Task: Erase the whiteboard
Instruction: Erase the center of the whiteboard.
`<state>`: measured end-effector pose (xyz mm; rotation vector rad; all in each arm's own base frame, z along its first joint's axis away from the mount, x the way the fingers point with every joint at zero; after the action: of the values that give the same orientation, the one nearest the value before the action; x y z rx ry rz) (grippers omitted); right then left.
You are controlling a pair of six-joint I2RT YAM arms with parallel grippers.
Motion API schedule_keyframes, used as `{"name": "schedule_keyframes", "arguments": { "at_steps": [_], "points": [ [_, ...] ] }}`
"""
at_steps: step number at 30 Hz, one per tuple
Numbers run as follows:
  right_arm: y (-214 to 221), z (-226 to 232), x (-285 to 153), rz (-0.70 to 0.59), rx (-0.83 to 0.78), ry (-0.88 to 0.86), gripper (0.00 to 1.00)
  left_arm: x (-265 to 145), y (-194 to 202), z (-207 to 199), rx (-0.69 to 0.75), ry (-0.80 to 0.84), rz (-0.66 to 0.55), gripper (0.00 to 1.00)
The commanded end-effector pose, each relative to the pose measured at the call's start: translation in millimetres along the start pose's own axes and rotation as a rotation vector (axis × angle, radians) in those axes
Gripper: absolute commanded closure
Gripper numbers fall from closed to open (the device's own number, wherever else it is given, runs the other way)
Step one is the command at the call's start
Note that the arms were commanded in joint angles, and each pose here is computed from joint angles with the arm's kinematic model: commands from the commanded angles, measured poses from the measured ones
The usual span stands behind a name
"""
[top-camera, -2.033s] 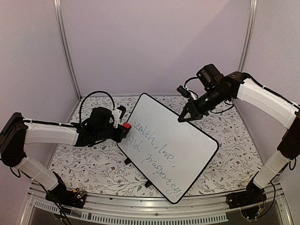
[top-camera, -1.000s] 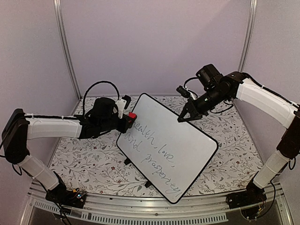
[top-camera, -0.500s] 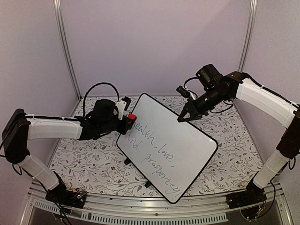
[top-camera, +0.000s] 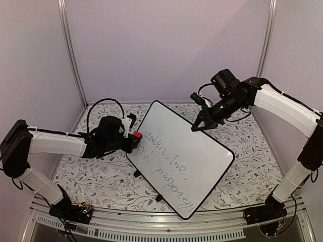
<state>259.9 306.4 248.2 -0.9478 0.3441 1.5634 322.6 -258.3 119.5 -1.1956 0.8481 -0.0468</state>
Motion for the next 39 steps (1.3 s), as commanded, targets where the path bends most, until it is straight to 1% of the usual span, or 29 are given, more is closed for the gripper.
{"name": "schedule_keyframes", "arguments": {
  "at_steps": [1,5,10,16,23,27,35,39],
  "points": [
    [-11,20,-6,-0.044,-0.096,-0.057,1.0,-6,14,-12,0.002,0.046,0.027,1.0],
    [-11,20,-6,-0.044,-0.097,-0.059,1.0,-11,1,-18,0.015,0.068,-0.021,1.0],
    [-11,20,-7,-0.045,-0.096,-0.057,1.0,-9,-17,-24,0.039,0.077,-0.05,1.0],
    [-10,20,-7,-0.042,-0.096,-0.058,1.0,0,-32,-22,0.069,0.051,-0.053,1.0],
    [-10,19,-6,-0.042,-0.095,-0.059,1.0,8,-40,-17,0.091,0.015,-0.04,1.0],
    [-9,19,-6,-0.039,-0.094,-0.059,1.0,10,-34,-17,0.09,0.011,-0.025,1.0],
    [-10,18,-5,-0.039,-0.093,-0.058,1.0,6,-3,-16,0.059,0.013,0.017,1.0],
    [-10,19,-4,-0.037,-0.093,-0.059,1.0,4,6,-17,0.052,0.016,0.027,1.0]
  ]
}}
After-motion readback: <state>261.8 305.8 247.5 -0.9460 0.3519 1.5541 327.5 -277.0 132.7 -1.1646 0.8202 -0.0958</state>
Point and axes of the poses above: each gripper's point midway between its finger pads, its own x axis out along the fingers, its own z axis along the line the jaws close on, y = z × x, the point moved 1 cm from there along -x, back along the fingers, and after that the axes turned 12 degrees about x, right-handed, at the moved point
